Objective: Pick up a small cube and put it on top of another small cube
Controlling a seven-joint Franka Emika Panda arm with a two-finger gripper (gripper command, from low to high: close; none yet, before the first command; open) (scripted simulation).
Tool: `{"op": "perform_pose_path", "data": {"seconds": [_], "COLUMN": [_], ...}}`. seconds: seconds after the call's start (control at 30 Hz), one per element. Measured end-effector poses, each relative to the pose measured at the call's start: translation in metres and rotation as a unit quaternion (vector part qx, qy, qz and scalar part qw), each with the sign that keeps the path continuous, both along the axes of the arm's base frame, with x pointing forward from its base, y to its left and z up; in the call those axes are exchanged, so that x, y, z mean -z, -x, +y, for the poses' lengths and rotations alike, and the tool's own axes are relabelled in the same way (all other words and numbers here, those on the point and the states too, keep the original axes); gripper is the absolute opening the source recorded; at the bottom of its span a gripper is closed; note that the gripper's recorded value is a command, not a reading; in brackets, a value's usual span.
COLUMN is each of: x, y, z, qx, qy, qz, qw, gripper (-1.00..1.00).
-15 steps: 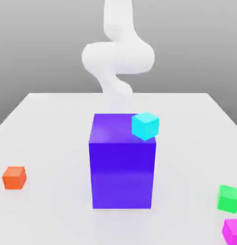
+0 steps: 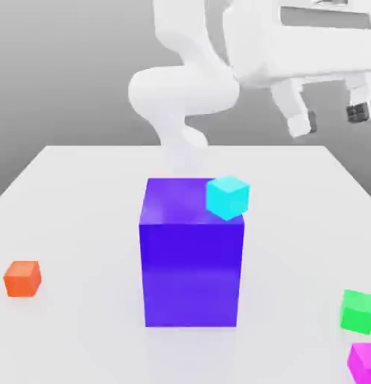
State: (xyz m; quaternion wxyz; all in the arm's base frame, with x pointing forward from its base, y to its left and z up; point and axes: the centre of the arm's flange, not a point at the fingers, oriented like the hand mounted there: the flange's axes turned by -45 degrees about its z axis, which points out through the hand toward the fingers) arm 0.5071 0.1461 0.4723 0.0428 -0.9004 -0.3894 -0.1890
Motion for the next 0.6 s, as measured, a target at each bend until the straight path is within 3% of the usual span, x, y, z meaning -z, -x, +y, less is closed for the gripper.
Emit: {"op": "perform_pose_path", "data": {"seconds": [0.27, 0.6], "x": [0.134, 0.297], "y": [-0.004, 0.027], "z": [0.083, 0.141], "qx": [-0.181, -0.363], "qy": [0.072, 0.163], "qz": [0.056, 0.101], "qw": [0.979, 0.912], "gripper": [0.0, 0.0]}}
